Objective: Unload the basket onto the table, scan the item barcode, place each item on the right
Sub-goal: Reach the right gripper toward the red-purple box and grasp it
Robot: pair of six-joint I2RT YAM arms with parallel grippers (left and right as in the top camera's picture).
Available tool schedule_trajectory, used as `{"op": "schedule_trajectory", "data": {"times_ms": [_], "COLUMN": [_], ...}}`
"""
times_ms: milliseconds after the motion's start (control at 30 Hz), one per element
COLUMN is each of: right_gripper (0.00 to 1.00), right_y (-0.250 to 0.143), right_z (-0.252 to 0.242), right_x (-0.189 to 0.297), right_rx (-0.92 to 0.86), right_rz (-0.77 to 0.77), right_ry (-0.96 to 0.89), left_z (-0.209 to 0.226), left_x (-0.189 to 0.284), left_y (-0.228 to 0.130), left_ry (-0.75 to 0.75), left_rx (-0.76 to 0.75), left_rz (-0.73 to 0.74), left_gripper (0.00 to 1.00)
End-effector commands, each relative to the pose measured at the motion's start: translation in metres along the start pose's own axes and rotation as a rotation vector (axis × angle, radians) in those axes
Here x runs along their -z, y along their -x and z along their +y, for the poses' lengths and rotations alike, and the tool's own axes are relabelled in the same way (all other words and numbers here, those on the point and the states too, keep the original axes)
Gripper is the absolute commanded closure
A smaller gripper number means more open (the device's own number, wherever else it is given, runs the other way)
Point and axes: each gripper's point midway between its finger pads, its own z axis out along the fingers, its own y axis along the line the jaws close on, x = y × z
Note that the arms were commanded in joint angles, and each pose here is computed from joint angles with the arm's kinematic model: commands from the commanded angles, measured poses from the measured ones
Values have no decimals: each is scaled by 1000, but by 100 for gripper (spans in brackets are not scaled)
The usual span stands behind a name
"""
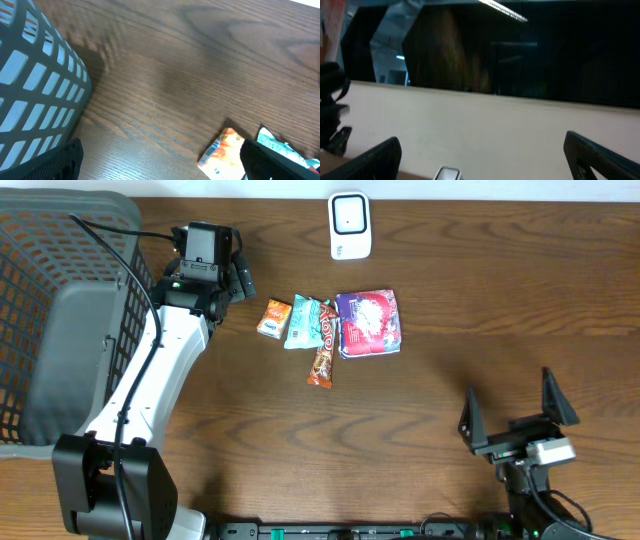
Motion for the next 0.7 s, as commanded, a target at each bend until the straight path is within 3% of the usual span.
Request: {"op": "schedule_trajectory", "data": {"times_ms": [0,167,400,500,667], "right_gripper": [1,1,1,1,1], "right_y": [19,-10,-65,-84,-105], "right_z": [-7,-8,7,18,57], "right_x": [-16,-51,-93,-108,-130], "right_rx": [61,10,-211,-353,-624], "right_rz": [54,355,756,876,930], "right_ry": [-12,56,237,296,474], "left_z": [3,3,3,3,3], "left_x": [-1,-1,-1,-1,-1], "left_y": [1,1,1,1,1], "left_ry": [10,10,10,10,10], "left_rx": [12,12,12,12,12], "left_rz": [-1,-1,-1,-1,-1], "left_gripper": [0,1,0,0,1]}}
